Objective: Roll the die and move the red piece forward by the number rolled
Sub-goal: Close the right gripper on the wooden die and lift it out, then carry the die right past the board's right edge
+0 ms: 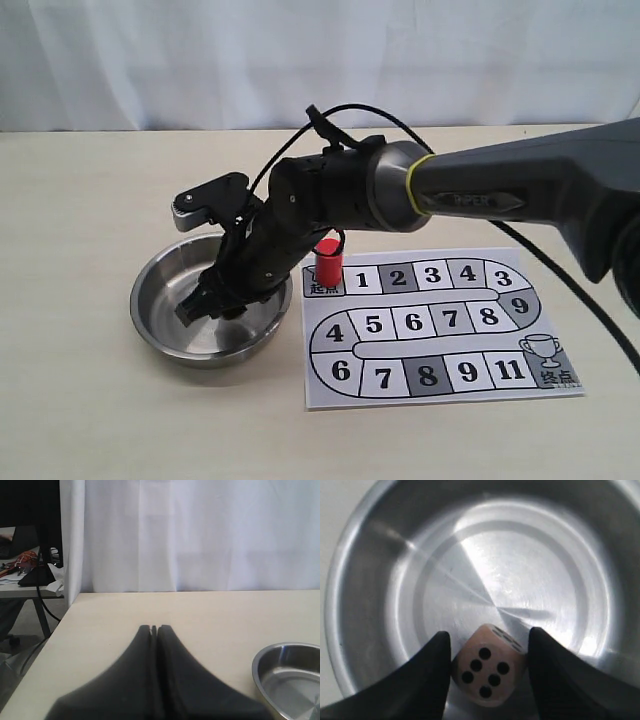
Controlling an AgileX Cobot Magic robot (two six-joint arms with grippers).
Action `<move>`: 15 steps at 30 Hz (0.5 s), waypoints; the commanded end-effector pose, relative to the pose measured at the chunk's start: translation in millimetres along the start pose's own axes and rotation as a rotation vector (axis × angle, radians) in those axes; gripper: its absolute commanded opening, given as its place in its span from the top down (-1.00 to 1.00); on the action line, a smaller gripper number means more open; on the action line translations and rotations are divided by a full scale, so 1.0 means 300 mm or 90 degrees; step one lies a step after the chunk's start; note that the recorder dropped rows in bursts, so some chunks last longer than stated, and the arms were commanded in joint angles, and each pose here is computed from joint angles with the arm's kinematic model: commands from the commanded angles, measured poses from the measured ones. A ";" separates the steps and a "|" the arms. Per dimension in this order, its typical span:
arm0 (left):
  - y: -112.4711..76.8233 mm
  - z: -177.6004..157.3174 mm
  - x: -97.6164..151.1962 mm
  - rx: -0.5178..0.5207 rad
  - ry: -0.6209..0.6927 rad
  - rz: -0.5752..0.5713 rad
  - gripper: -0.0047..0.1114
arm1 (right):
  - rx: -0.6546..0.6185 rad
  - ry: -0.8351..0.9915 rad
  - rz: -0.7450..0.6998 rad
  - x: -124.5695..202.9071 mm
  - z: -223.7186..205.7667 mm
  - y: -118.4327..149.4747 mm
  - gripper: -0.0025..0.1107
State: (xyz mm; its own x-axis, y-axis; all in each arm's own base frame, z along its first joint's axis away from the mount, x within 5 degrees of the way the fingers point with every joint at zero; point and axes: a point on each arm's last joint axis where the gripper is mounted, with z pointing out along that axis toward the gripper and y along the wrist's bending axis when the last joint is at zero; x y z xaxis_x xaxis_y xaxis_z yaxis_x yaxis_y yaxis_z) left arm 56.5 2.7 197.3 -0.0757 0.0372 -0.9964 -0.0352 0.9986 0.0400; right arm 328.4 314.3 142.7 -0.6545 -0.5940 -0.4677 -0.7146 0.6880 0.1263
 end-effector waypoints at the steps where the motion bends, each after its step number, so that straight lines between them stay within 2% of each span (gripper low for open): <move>1: 0.000 -0.001 -0.010 0.000 -0.012 0.000 0.92 | 0.000 -0.045 -0.007 -0.043 -0.089 0.015 0.88; 5: 0.000 -0.001 -0.010 0.000 -0.013 0.000 0.92 | -0.007 -0.057 -0.013 -0.064 -0.197 0.029 0.88; 9: 0.000 -0.001 -0.010 0.000 -0.013 0.000 0.92 | -0.016 -0.011 -0.003 -0.045 -0.257 0.026 0.88; 15: 0.000 -0.001 -0.010 0.000 -0.013 0.000 0.92 | 0.029 0.032 0.043 0.061 -0.309 -0.084 0.88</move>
State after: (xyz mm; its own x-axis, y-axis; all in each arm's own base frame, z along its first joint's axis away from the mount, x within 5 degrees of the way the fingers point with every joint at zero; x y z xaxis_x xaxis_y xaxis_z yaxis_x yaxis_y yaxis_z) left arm 56.5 2.7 197.3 -0.0757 0.0372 -0.9964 -0.0352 0.9986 0.0400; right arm 310.7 269.6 211.9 -0.6919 -0.5779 -0.4328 -0.6860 0.7132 0.1442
